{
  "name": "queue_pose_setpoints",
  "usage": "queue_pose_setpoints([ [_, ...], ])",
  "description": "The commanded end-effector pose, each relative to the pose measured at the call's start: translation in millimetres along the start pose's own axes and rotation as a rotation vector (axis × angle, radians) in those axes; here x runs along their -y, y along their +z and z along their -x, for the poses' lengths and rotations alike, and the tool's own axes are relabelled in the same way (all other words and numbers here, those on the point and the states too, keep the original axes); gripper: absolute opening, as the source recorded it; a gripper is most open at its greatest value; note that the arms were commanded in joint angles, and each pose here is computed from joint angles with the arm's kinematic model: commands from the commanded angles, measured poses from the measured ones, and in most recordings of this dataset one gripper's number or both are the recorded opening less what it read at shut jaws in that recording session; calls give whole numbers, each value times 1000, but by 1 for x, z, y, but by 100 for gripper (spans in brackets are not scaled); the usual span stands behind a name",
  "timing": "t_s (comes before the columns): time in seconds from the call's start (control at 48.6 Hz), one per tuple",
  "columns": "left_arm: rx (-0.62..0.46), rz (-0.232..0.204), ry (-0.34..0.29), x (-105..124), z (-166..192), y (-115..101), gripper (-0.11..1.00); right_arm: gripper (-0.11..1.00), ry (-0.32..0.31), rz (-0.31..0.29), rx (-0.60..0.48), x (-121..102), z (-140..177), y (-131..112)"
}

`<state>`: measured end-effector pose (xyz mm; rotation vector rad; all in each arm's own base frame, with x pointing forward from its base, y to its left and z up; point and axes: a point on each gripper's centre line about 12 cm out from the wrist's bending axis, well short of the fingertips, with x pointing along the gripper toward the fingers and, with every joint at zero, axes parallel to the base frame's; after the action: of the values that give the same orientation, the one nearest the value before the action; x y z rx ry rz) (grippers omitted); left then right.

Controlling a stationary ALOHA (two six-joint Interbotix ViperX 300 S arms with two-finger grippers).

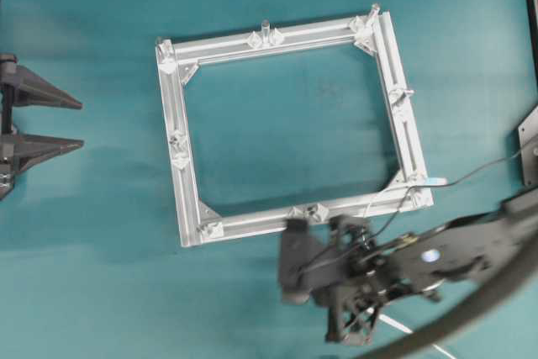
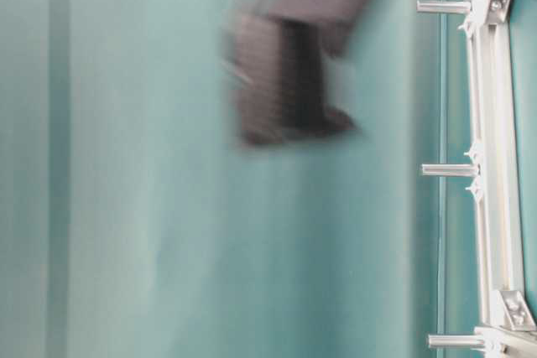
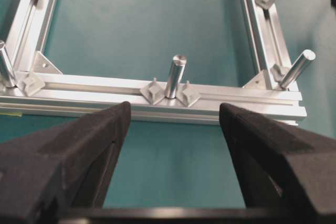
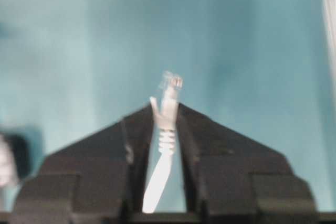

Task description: Move the cable alternately left and right between 8 pins so it hooks onto each one.

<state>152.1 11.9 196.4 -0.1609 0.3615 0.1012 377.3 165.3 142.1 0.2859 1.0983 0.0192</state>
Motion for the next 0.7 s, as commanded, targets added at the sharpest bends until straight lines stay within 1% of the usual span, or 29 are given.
queue_pose_setpoints([
  [0.0,10,-2,3,0,0,4,76,17,-23,-67,33,3,36,1],
  [0.103,7,-3,3,0,0,3,76,17,-118,-152,32,14,53,-7],
  [0.206,4,-3,3,0,-1,2,76,17,-208,-287,49,28,63,-12],
  [0.267,4,-2,6,-1,-1,2,76,17,-257,-366,63,37,64,-14],
  [0.329,2,-1,11,-2,-1,1,76,17,-289,-444,95,47,62,-11],
  [0.35,2,0,12,-2,-1,1,76,17,-297,-459,103,50,62,-11],
  [0.411,2,2,17,-3,-1,1,76,17,-302,-504,129,61,61,-4],
  [0.576,3,3,19,-3,-1,1,76,17,-282,-599,180,96,54,20],
  [0.638,3,3,19,-3,-1,1,76,17,-268,-619,202,109,51,29],
  [0.679,3,3,19,-3,-1,1,76,17,-259,-620,217,117,49,36],
])
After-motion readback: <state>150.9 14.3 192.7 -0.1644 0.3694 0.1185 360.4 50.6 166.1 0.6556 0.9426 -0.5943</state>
